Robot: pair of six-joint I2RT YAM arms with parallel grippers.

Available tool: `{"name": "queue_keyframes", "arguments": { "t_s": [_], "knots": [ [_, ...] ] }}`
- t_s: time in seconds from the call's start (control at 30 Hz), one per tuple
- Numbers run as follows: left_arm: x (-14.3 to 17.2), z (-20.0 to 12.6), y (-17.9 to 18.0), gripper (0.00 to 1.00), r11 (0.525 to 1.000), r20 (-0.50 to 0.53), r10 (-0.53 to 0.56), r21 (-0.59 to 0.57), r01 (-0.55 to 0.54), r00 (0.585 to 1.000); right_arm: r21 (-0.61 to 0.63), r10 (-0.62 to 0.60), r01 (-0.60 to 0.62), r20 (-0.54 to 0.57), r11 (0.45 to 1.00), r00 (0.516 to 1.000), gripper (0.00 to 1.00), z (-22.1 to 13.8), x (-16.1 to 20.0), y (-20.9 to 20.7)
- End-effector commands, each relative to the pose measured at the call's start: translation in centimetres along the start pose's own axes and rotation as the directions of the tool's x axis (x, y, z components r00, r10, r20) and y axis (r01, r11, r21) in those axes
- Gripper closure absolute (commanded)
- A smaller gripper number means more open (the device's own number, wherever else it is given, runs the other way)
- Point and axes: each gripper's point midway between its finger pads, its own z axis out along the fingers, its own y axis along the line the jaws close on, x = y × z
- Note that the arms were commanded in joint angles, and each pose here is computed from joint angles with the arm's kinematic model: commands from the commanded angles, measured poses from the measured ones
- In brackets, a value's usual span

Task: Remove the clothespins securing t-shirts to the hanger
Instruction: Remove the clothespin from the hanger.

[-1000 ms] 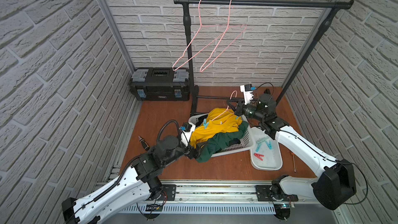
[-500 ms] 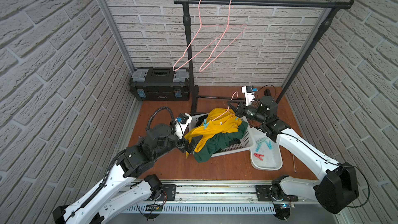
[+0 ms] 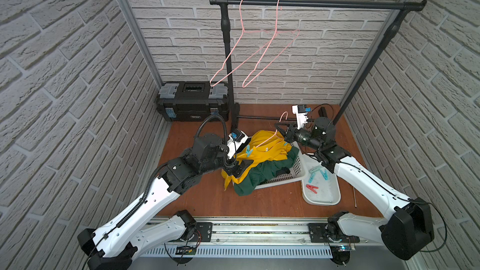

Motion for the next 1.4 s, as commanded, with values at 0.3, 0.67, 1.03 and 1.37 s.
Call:
{"name": "queue_keyframes", "arguments": {
  "t_s": [0.3, 0.67, 1.03, 1.37],
  "knots": [
    [-2.9, 0.9, -0.5, 0.37, 0.997, 0.085, 0.05, 0.06, -0.055, 0.995, -0.035, 0.017, -0.016, 0.008, 0.999, 1.0, 0.97, -0.3, 0.1, 0.9],
    [-3.7, 1.2, -0.2, 0.56, 0.998, 0.13, 0.032, 0.058, -0.04, 0.991, -0.03, 0.014, -0.014, 0.007, 0.999, 1.0, 0.97, -0.3, 0.1, 0.8],
    [-4.1, 1.7, 0.3, 0.71, 0.999, 0.164, 0.006, 0.033, -0.012, 0.986, -0.023, 0.017, -0.017, 0.013, 1.0, 1.0, 0.97, -0.1, 0.1, 0.7],
    [-3.9, 1.6, 1.1, 0.75, 1.0, 0.166, 0.017, -0.012, -0.015, 0.986, -0.017, 0.017, -0.017, 0.003, 1.0, 1.0, 0.97, 0.1, 0.6, 0.8]
  ]
}}
